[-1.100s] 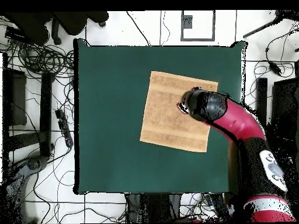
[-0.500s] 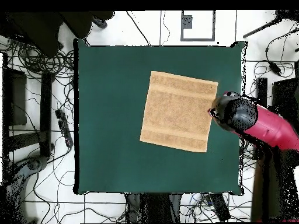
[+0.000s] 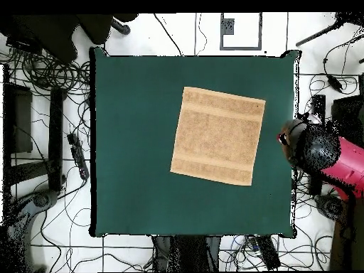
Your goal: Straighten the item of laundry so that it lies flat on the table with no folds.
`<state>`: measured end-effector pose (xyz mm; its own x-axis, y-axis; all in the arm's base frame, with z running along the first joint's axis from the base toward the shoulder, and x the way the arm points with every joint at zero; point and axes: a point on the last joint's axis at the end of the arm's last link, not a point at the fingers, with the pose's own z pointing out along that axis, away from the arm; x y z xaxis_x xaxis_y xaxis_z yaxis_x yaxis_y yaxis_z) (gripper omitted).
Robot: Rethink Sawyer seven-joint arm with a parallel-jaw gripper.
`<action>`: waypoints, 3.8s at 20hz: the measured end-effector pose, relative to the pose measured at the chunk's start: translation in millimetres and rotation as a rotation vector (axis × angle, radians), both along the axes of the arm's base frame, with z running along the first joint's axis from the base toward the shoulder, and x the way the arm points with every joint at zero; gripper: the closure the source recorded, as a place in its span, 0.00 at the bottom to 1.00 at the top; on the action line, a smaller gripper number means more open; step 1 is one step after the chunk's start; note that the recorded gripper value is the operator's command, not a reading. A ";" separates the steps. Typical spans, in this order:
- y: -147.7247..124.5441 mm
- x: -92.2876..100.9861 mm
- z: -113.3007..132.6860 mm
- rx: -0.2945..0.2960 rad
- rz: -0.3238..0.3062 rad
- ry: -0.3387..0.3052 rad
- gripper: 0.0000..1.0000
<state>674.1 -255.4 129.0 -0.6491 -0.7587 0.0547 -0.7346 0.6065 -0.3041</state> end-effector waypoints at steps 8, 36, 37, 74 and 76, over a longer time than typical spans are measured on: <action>3.2 5.3 -1.1 0.015 0.006 -0.015 1.00; -19.7 20.7 -12.3 0.077 -0.025 -0.058 1.00; -23.0 24.3 -14.9 0.088 -0.029 -0.063 1.00; -31.3 75.4 -113.1 0.165 -0.130 -0.170 1.00; -28.2 82.5 -108.8 0.178 -0.153 -0.193 1.00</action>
